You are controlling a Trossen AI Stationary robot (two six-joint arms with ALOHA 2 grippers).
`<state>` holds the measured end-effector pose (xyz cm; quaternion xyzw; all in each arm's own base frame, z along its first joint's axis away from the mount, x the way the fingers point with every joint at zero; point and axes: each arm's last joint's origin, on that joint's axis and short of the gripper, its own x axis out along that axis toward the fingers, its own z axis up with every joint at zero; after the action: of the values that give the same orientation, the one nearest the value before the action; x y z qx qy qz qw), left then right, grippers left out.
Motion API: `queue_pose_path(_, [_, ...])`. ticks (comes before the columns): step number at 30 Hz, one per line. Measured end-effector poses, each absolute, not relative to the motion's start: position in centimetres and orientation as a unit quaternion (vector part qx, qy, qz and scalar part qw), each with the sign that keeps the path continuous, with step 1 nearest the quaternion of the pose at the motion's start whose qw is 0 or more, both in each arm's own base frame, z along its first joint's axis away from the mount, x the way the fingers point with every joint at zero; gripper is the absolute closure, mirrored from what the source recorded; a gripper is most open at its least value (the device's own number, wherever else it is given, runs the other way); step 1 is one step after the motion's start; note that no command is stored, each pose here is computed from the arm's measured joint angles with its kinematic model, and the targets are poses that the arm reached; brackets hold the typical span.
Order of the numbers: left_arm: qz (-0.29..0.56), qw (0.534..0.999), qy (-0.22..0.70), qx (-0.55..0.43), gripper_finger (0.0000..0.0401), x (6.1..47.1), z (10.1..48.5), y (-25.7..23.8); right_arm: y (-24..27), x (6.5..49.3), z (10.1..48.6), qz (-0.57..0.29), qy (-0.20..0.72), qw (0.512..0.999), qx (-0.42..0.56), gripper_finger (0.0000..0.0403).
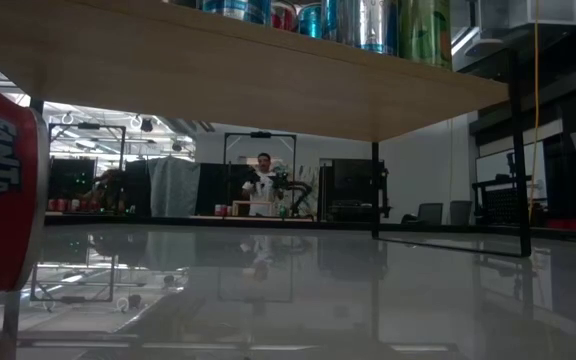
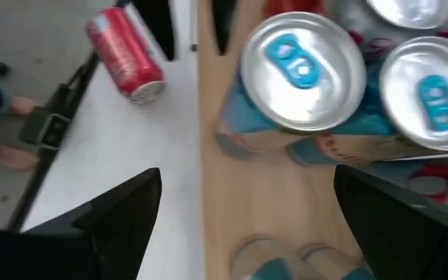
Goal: Place canned beverage on shelf
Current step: Put the blue soda can on the shelf aligned with the other blue soda can
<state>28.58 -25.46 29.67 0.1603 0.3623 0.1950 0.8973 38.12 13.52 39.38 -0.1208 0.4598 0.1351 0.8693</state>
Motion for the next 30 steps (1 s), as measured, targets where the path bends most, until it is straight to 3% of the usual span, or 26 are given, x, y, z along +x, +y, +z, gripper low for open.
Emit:
queue_pose_path(16, [0.213,0.903,0.349,0.134,0.0229,30.1,29.8,-24.4,13.7,38.6,39.7,0.129,0.43,0.885,-0.12,0.0031])
queue_pose_path(30, [0.214,0.895,0.361,0.153,0.0229,29.7,29.7,-24.3,14.0,38.4,39.7,0.182,0.44,0.876,-0.081,0.0031])
